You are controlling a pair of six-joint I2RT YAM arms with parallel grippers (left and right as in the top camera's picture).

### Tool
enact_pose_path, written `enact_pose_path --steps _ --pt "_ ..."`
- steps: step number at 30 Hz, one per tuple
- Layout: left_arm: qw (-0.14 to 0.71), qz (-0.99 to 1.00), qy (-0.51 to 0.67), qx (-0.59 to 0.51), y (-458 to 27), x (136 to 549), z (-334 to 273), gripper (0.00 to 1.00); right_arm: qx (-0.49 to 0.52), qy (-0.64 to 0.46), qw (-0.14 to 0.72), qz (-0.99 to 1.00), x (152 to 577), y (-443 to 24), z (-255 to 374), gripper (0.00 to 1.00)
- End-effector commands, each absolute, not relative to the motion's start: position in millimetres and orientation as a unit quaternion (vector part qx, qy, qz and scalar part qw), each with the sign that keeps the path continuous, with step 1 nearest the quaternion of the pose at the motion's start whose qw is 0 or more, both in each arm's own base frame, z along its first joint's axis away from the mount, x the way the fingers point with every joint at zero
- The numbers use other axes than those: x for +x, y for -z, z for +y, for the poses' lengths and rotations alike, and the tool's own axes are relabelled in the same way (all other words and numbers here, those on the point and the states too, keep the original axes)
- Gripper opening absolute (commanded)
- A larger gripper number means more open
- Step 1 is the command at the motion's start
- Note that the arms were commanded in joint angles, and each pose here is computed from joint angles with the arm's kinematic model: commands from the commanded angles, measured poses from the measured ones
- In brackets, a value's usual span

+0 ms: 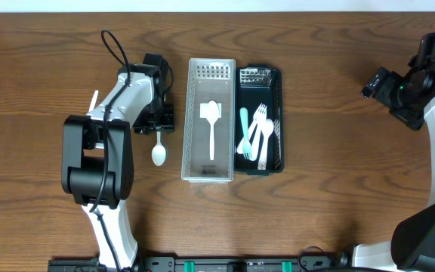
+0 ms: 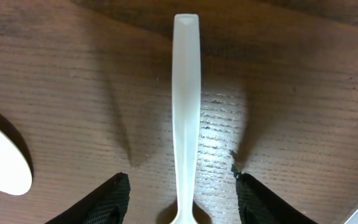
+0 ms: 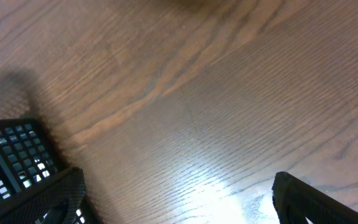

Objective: Pack container
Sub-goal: 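Carry the spoon over and drop it into the silver tray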

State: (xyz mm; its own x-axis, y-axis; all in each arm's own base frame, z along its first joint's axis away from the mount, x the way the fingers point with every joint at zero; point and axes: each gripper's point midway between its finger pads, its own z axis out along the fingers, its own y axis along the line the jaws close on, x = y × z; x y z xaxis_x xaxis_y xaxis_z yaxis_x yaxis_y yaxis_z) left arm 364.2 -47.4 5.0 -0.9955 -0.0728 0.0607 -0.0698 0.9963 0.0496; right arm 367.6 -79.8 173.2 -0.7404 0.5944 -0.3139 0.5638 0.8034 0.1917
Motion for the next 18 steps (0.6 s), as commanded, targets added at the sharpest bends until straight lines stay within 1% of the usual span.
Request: enact_pose_path --steps 1,3,8,12,13,14,15,18 --pt "0.040 -0.998 0.025 0.032 3 359 -46 0.58 0.311 -0.039 0.176 0.933 366 -169 -81 0.99" --pt "0.045 -0.998 0.026 0.032 6 355 -46 0.57 0.311 -0.039 0.176 0.933 366 -169 -81 0.99" --pt "0.057 -0.997 0.029 0.031 15 345 -44 0.30 0.311 -0.039 0.176 0.933 366 -169 -81 0.99" --pt "0.071 -0.997 0.031 0.031 21 334 -43 0.23 0.311 -0.039 0.176 0.933 366 -169 -81 0.99" --pt "0.075 -0.996 0.032 0.031 22 332 -42 0.19 0.311 -0.039 0.176 0.933 366 -169 -81 0.99" --pt "0.078 -0.996 0.032 0.031 23 330 -42 0.09 0.311 -0.039 0.176 0.933 366 -169 -81 0.99" --pt "0.082 -0.996 0.033 0.031 23 328 -42 0.06 0.311 -0.039 0.176 0.933 366 -169 -81 0.99" --pt "0.082 -0.996 0.033 0.026 17 328 -42 0.06 0.311 -0.039 0.176 0.933 366 -169 -81 0.99"
